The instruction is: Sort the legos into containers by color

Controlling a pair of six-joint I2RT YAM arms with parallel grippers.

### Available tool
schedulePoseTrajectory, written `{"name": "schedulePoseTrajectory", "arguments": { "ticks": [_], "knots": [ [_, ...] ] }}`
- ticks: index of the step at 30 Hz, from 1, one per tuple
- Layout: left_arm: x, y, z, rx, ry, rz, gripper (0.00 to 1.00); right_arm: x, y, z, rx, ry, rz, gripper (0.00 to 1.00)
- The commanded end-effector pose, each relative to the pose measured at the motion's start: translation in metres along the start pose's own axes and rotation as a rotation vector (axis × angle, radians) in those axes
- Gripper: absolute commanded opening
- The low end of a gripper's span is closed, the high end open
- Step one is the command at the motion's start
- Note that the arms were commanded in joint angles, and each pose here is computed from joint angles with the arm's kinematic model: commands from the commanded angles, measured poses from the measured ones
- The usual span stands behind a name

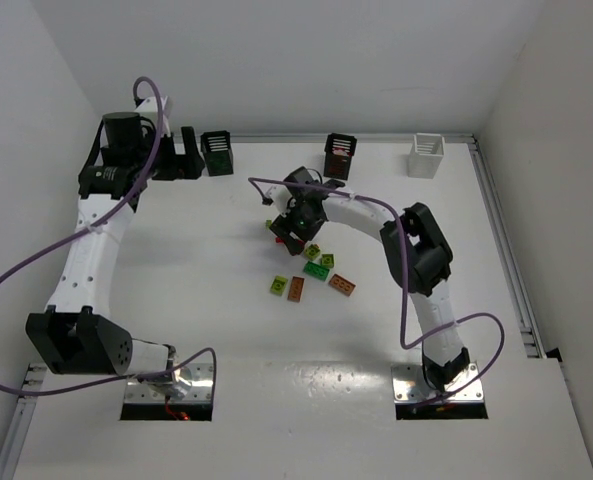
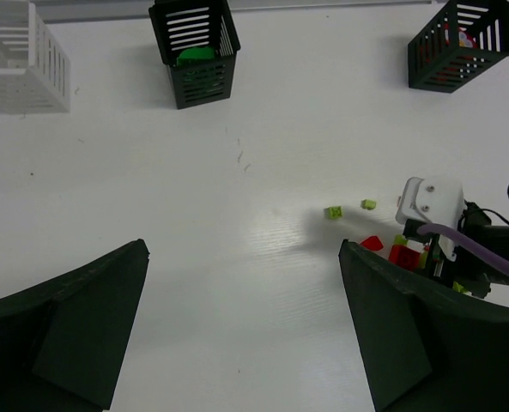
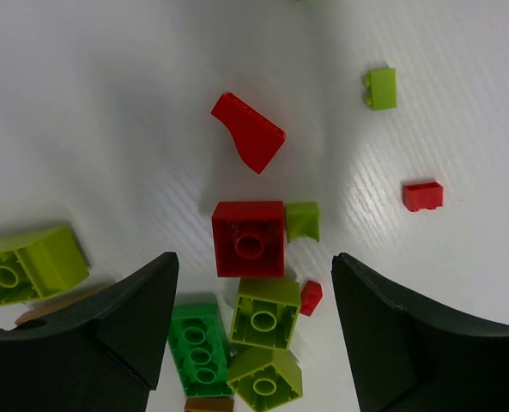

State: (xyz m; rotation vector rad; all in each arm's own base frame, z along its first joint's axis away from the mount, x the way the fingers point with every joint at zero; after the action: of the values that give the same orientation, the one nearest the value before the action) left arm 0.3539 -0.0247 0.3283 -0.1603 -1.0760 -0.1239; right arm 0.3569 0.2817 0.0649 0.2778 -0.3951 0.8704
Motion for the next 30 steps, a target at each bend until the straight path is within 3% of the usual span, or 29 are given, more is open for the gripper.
{"name": "schedulePoseTrajectory", "arguments": {
  "ticks": [1,6,8,10,12,17,20,30],
  "knots": [
    [0.001,0.006,-0.001,0.002,-0.007,0.008,1.00,0.010,-0.001,0.000,-0.012,-0.016,0.023,0.73],
    [-0.002,0.009,-0.002,0.001,0.001,0.014,1.00,0.002,0.001,-0.016,-0.010,0.018,0.026,0.73],
    [-0.002,0.009,-0.002,0.001,0.001,0.014,1.00,0.002,0.000,-0.020,-0.010,0.016,0.035,0.64],
    [-0.006,0.009,-0.003,0.001,0.010,0.017,1.00,0.002,0.000,-0.020,-0.010,0.016,0.035,0.49],
    [-0.007,0.010,-0.004,0.001,0.010,0.007,1.00,0.007,-0.001,-0.017,-0.014,-0.003,0.048,0.41],
    [-0.016,0.008,-0.009,-0.021,0.022,0.000,1.00,0.034,-0.011,0.020,-0.051,-0.121,0.044,0.14],
    [-0.024,0.007,-0.012,-0.043,0.042,-0.019,1.00,0.059,-0.027,0.057,-0.132,-0.230,0.038,0.05],
    [-0.067,-0.014,-0.032,-0.142,0.117,-0.055,1.00,0.130,-0.150,0.160,-0.445,-0.545,-0.152,0.00]
  ]
}}
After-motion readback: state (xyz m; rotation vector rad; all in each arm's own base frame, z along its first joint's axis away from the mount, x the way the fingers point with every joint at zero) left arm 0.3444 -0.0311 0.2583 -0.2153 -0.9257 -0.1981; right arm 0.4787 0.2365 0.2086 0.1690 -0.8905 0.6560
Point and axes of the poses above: each gripper's point midway between its finger pads, its own z axis back along the fingers, its own y axis along the line the jaws close on, x = y × z, the point moved 5 cm from there along z, back along the fingers, and after that the axes turned 5 degrees about -z, right-handed, at the moved point
